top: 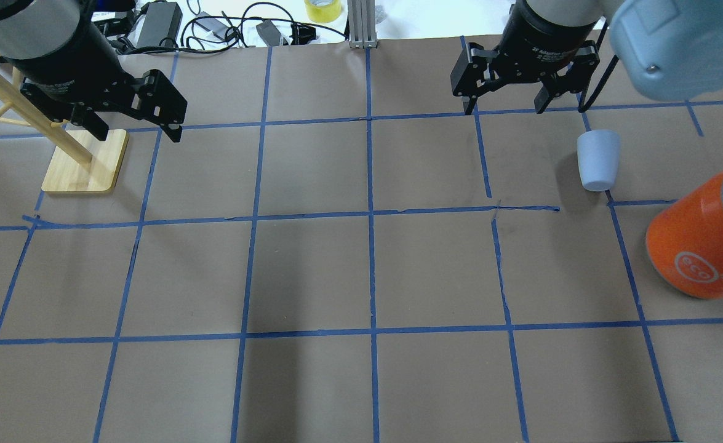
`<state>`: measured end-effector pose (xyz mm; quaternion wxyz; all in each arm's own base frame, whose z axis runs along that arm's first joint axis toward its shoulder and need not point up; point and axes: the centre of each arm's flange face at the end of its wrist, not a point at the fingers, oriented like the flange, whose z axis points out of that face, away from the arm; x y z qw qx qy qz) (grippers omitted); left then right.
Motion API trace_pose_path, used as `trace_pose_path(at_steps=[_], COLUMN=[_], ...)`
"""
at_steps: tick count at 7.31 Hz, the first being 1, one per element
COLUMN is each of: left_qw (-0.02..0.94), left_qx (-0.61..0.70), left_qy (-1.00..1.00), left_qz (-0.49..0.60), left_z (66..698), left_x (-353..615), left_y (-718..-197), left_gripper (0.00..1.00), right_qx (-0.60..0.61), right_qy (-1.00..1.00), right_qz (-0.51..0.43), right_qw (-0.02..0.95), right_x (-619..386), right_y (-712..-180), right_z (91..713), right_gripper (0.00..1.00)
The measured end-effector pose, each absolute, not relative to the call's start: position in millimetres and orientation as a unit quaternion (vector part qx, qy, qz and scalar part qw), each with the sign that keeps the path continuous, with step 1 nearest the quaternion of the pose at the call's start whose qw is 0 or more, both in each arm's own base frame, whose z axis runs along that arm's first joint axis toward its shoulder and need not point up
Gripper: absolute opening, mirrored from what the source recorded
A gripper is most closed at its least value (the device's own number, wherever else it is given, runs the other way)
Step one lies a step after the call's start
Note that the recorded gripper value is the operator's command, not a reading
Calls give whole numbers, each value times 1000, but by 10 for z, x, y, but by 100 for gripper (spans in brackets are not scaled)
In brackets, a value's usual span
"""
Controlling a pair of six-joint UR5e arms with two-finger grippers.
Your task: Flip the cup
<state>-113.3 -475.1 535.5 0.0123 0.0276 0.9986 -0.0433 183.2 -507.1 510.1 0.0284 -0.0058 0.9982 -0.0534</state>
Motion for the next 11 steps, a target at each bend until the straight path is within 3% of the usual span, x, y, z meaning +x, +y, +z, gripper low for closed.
trace_pose_path(at_steps=[11], left_qw=[12], left_qx=[28], left_qy=[999], left_qz=[-43], left_z=[5323], left_x=[-1132], left_y=[-4749], left_gripper=[100], right_qx=[-15], right_qy=[999], right_qz=[-52], right_qw=[-3], right_x=[1703], right_y=[-5173], right_z=[5051], right_gripper=[100])
